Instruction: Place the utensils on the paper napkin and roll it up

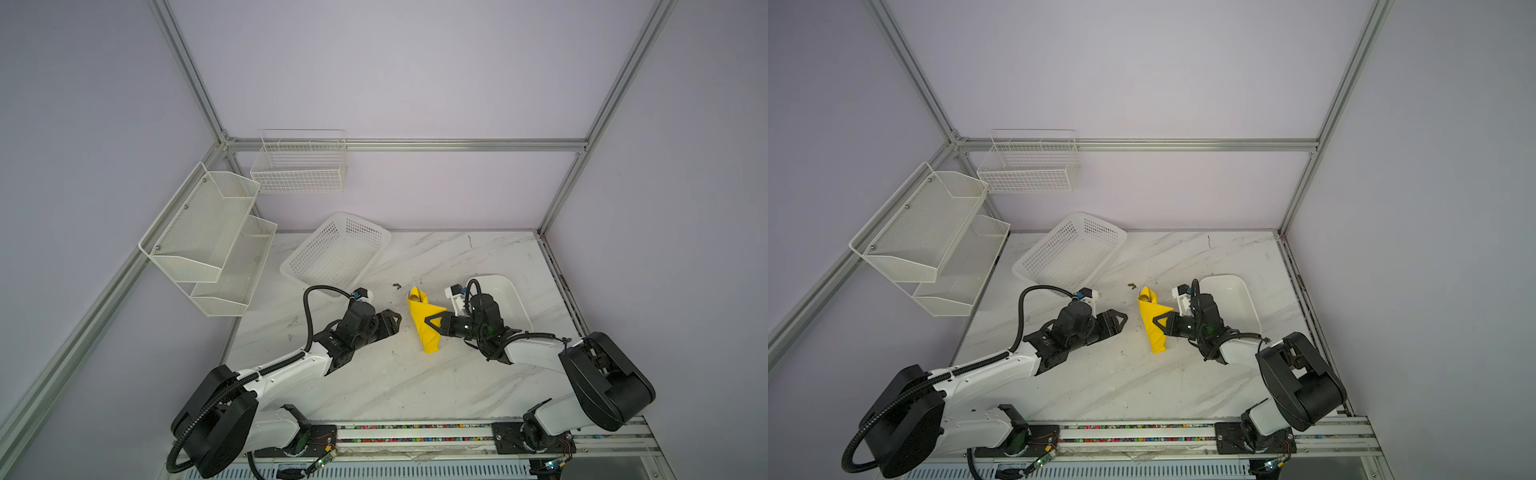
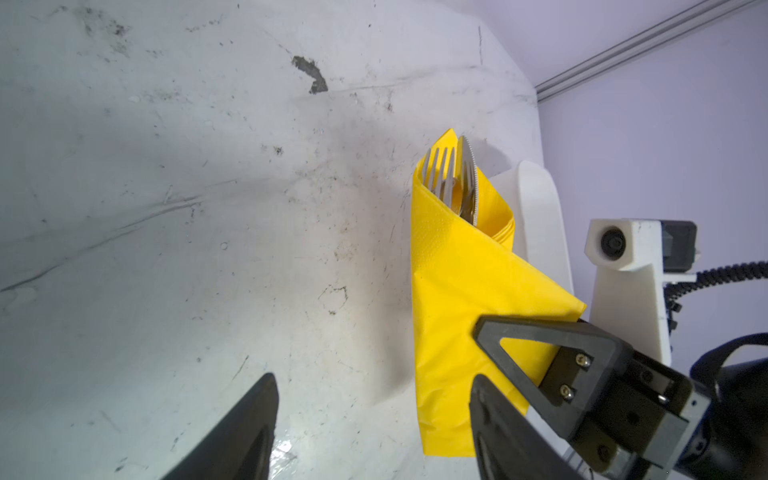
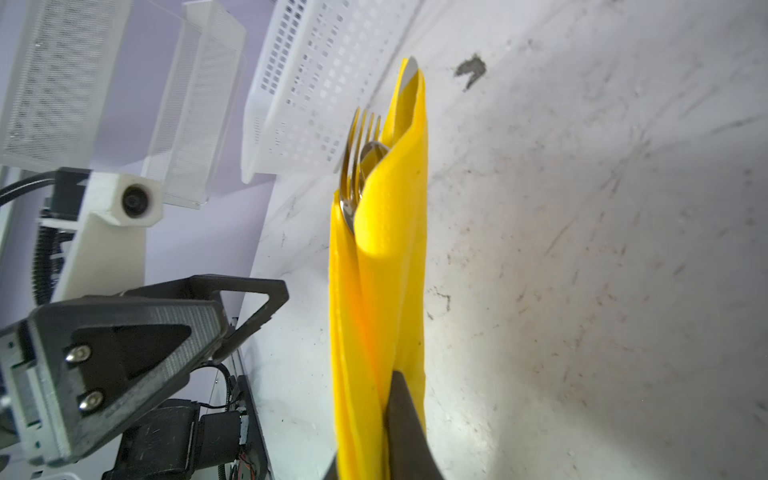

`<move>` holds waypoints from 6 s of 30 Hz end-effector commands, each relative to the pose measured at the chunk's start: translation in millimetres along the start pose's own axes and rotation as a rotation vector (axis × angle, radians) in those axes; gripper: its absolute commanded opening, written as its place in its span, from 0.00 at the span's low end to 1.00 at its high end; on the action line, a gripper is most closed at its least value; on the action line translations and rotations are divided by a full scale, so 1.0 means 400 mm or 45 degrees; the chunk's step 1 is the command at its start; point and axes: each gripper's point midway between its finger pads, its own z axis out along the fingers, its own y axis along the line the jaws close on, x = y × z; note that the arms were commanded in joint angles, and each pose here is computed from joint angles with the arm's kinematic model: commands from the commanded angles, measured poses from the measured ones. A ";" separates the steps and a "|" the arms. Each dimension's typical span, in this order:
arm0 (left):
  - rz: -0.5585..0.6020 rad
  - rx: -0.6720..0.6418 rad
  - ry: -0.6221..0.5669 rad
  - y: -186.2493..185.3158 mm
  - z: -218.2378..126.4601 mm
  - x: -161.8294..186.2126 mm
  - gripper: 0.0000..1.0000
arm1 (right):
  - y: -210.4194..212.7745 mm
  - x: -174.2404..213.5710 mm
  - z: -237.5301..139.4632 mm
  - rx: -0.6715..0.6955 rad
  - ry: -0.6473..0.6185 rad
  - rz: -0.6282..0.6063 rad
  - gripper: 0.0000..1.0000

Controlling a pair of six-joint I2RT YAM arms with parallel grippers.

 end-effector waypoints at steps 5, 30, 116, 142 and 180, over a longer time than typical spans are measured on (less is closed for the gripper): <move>0.132 0.283 -0.077 -0.101 -0.062 -0.051 0.83 | 0.115 -0.070 -0.029 -0.155 -0.087 -0.146 0.08; 0.161 0.835 -0.163 -0.318 -0.192 -0.150 0.98 | 0.372 -0.178 -0.127 -0.499 -0.160 -0.166 0.08; 0.081 1.367 -0.067 -0.498 -0.210 -0.200 0.17 | 0.466 -0.189 -0.175 -0.705 -0.133 -0.131 0.09; 0.101 1.406 -0.134 -0.501 -0.242 -0.209 0.12 | 0.449 -0.194 -0.189 -0.619 -0.183 -0.109 0.25; 0.066 1.360 -0.166 -0.481 -0.234 -0.227 0.10 | 0.426 -0.104 -0.267 -0.464 -0.099 -0.131 0.60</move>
